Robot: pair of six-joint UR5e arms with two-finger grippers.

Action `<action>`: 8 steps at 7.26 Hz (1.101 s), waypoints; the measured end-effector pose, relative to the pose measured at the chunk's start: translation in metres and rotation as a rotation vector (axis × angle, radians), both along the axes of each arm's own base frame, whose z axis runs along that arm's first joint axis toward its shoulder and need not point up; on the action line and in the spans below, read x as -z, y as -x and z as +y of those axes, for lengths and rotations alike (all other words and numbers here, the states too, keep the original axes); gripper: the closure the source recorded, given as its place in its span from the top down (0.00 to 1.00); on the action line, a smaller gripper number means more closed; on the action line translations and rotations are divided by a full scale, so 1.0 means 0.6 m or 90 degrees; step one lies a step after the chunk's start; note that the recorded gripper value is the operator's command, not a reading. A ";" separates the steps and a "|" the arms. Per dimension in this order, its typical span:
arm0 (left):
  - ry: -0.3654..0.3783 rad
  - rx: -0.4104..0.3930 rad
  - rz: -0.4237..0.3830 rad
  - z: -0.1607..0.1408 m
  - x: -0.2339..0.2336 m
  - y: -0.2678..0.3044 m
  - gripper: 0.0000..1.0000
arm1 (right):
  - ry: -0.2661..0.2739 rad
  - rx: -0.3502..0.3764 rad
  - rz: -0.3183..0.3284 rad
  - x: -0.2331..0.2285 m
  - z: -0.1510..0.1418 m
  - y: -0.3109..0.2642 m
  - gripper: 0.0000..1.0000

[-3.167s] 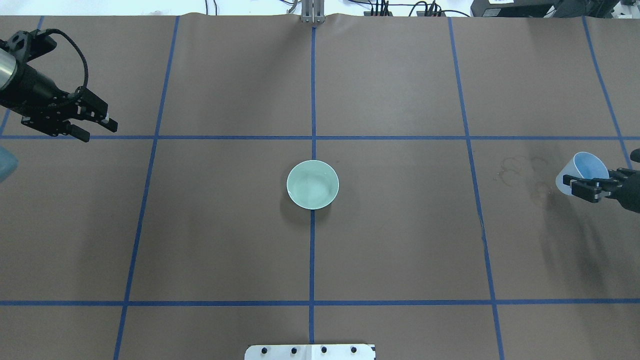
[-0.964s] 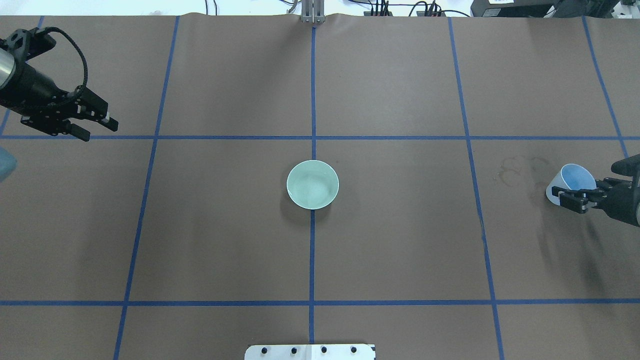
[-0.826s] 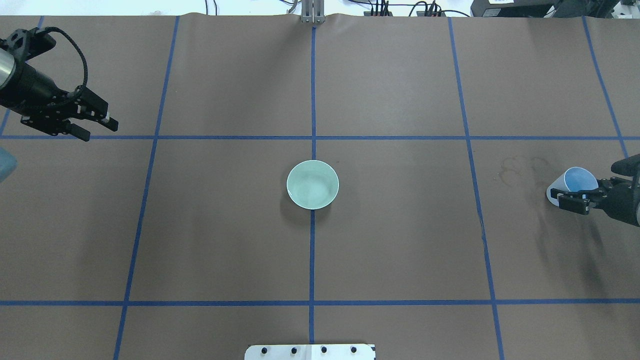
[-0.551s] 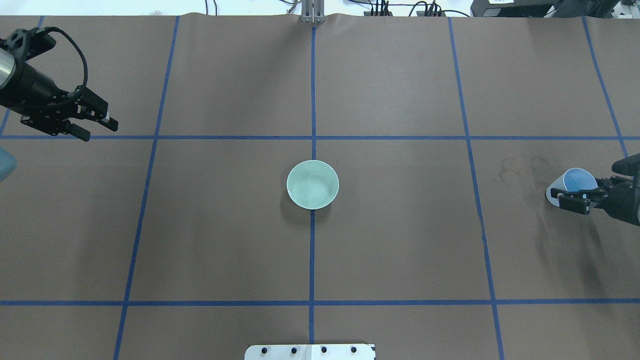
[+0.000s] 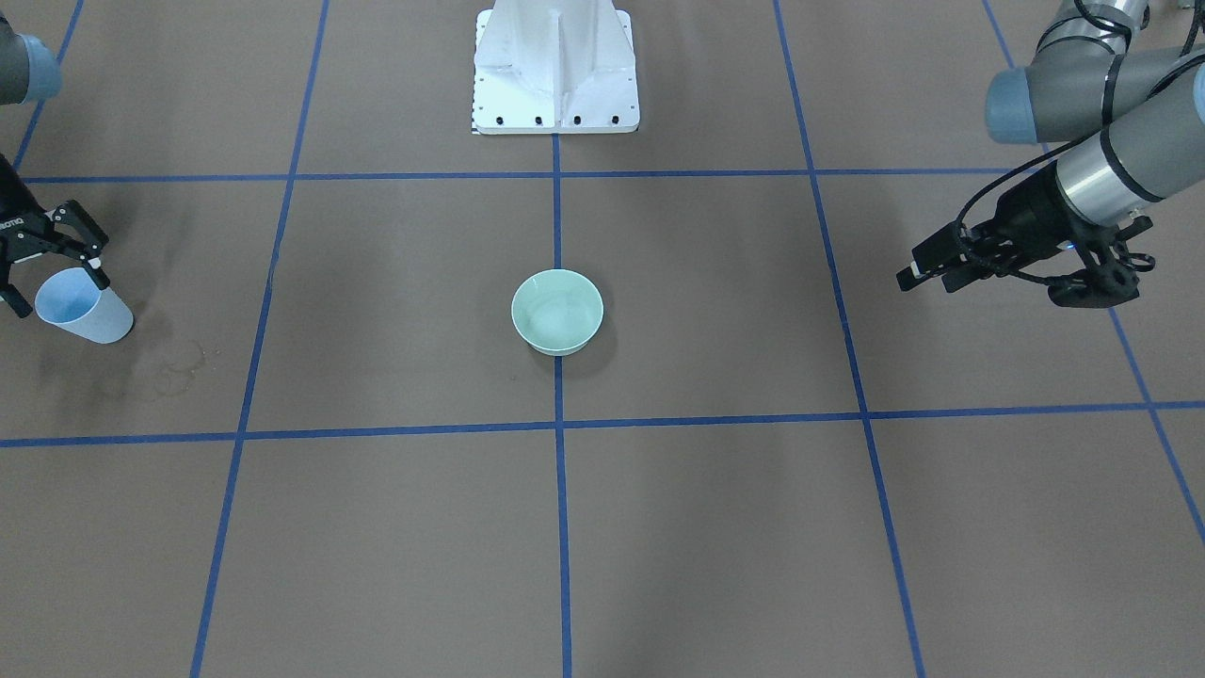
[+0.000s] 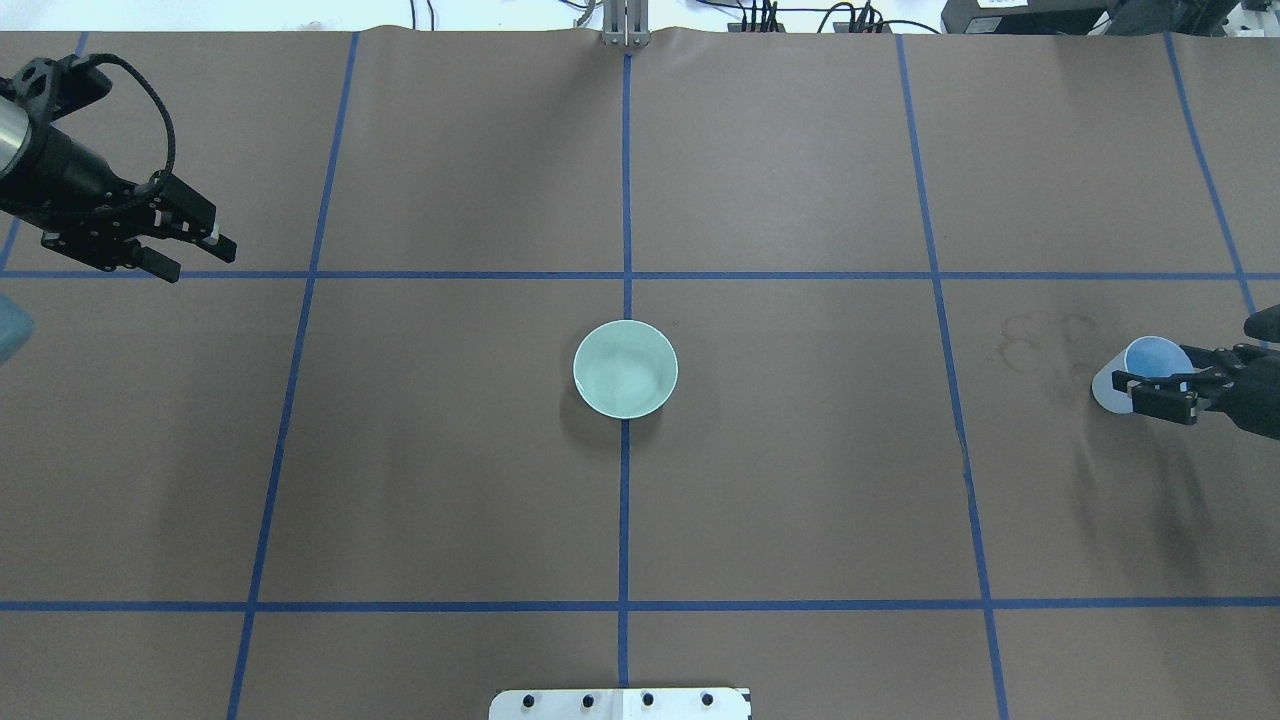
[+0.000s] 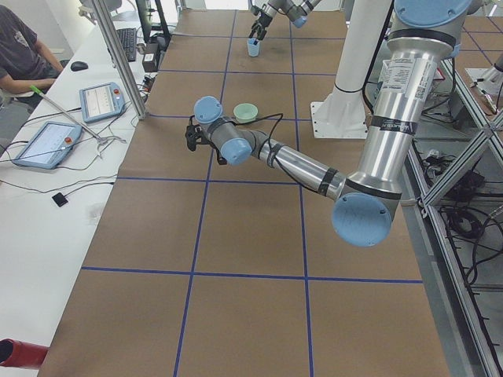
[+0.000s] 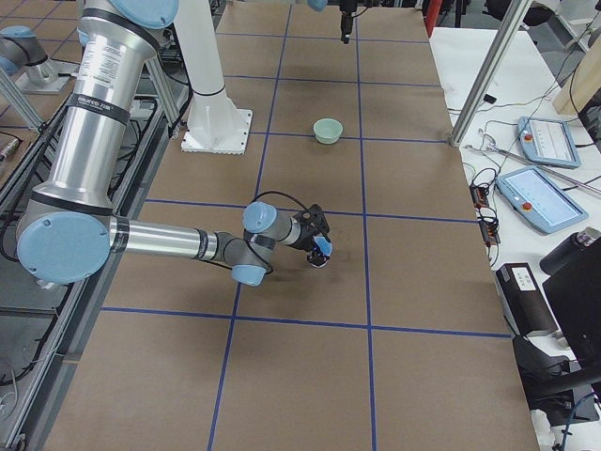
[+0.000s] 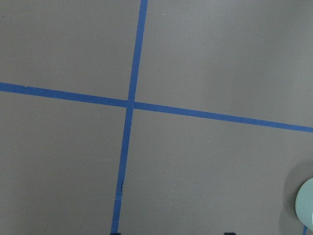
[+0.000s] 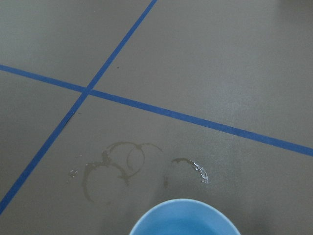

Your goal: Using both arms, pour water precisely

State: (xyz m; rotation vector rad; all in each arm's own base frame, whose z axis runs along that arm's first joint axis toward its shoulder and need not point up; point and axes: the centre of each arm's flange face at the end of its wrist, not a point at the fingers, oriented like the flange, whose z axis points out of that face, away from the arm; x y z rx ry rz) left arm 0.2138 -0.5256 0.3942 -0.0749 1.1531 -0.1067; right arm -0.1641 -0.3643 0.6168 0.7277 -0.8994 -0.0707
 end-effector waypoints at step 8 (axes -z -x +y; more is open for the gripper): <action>0.002 0.014 -0.022 0.038 0.149 -0.263 0.80 | 0.080 0.069 0.077 0.069 -0.113 -0.188 1.00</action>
